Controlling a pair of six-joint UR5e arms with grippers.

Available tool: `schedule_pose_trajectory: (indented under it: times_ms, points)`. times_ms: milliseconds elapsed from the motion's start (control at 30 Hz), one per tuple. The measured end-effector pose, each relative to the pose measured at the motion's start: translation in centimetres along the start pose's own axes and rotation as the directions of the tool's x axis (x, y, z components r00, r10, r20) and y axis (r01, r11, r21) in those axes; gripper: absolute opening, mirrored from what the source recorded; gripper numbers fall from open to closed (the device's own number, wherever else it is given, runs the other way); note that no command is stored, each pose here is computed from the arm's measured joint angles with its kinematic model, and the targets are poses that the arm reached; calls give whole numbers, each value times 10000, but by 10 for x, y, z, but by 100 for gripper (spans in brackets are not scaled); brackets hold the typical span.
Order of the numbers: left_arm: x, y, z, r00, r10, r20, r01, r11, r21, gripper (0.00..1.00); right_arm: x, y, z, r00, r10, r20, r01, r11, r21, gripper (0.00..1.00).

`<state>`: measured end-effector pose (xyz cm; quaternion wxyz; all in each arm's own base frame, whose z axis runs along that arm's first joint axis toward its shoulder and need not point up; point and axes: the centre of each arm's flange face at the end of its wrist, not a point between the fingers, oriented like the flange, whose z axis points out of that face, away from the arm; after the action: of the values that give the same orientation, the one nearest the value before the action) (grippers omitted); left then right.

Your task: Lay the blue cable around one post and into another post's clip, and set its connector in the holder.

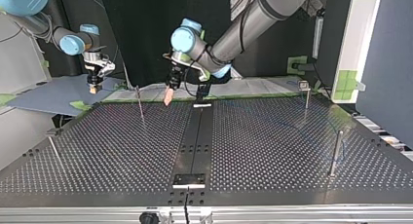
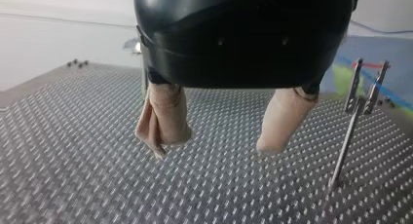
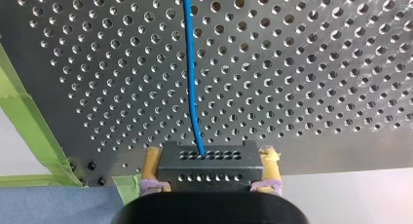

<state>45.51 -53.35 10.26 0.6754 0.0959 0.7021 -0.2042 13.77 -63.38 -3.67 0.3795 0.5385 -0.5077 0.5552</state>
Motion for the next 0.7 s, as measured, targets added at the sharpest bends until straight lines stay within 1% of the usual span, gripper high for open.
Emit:
schedule_pose_trajectory:
  times_ms: [100,200,267,400,467,533,633,700]
  points:
    - [-11,19,-1,9997,-260,-21,259,9993,-253,100,0,0,0,10000,57,-5,-57,10000,-3,1]
    - [-22,41,-4,9991,-409,-90,401,9963,-755,100,0,0,0,9999,104,2,-104,9999,18,1]
    - [-29,56,-6,9990,-430,-109,416,9932,-1087,100,0,0,0,9999,132,8,-132,9999,57,1]
    - [-42,81,-12,9993,-326,-165,297,9874,-1553,100,-1,-1,0,9999,163,28,-164,9998,113,1]
    - [-48,90,-18,9992,-277,-293,223,9849,-1719,100,-1,-1,0,9999,168,36,-169,9998,129,1]
    - [-52,94,-25,9988,-251,-431,170,9836,-1797,100,-2,-1,0,9998,173,47,-173,9998,137,1]
    - [-59,96,-36,9981,-257,-563,152,9836,-1797,100,-2,-1,-1,9998,176,58,-176,9997,152,1]
    - [-63,97,-42,9976,-344,-596,235,9845,-1737,100,-2,-1,-1,9998,177,63,-178,9997,156,1]
